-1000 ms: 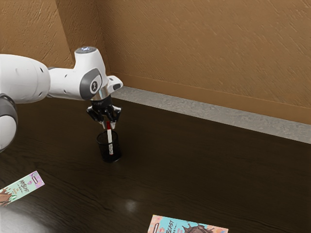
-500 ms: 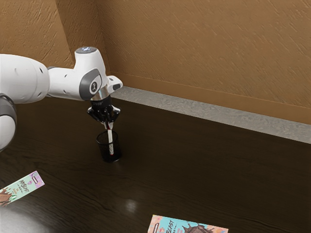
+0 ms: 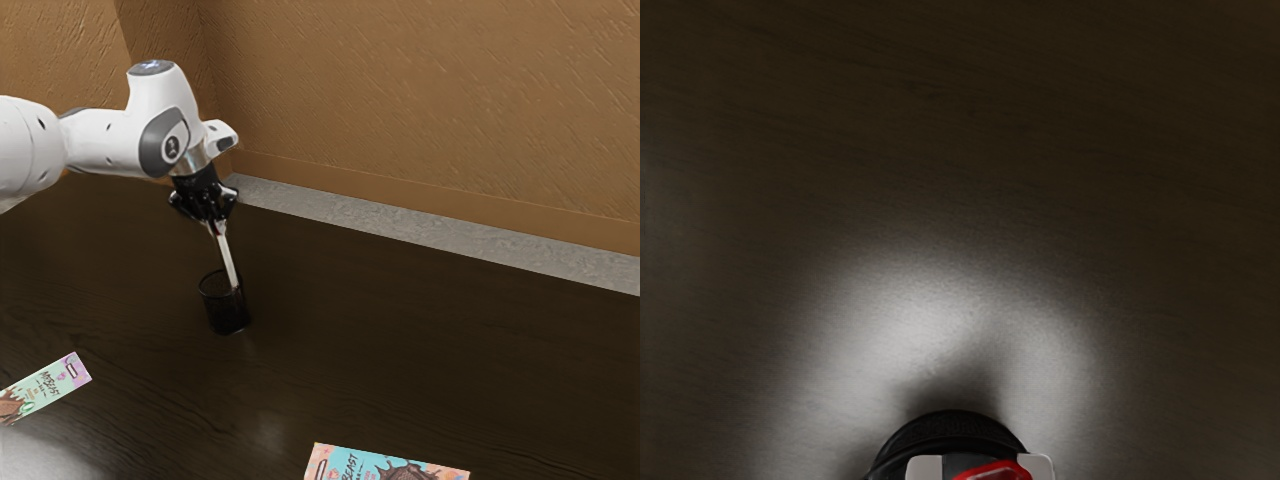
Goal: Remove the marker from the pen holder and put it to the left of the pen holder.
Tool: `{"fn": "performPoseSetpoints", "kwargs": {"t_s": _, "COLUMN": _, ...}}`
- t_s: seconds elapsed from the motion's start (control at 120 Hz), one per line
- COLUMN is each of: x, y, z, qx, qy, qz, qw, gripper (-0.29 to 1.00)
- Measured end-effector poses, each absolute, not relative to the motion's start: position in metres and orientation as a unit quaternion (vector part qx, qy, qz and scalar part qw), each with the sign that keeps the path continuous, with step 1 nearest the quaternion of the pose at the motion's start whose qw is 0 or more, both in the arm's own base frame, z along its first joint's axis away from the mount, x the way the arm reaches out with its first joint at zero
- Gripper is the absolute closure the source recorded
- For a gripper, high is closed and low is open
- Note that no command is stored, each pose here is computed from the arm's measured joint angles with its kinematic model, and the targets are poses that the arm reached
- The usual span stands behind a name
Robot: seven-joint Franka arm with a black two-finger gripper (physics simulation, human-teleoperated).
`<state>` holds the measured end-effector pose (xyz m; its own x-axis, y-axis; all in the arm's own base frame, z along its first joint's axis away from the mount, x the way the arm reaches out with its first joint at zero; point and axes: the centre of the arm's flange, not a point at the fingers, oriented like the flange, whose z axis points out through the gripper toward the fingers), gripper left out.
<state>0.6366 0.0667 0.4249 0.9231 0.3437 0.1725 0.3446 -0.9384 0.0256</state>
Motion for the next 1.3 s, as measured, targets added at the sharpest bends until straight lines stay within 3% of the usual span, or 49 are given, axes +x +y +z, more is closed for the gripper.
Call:
{"fn": "performPoseSetpoints", "kwargs": {"t_s": 0.308, "x": 0.613, "y": 0.094, "z": 0.494, "qx": -0.979, "qy": -0.17, "qz": -0.109, "qw": 0.02, "gripper": 0.78}}
{"fn": "performPoseSetpoints", "kwargs": {"t_s": 0.508, "x": 0.596, "y": 0.136, "z": 0.505, "qx": -0.977, "qy": -0.189, "qz": -0.081, "qw": 0.05, "gripper": 0.78}}
{"fn": "performPoseSetpoints", "kwargs": {"t_s": 0.925, "x": 0.595, "y": 0.203, "z": 0.432, "qx": -0.966, "qy": -0.189, "qz": 0.071, "qw": 0.162, "gripper": 0.79}}
{"fn": "performPoseSetpoints", "kwargs": {"t_s": 1.3, "x": 0.632, "y": 0.192, "z": 0.359, "qx": -0.953, "qy": -0.142, "qz": 0.167, "qw": 0.207, "gripper": 0.78}}
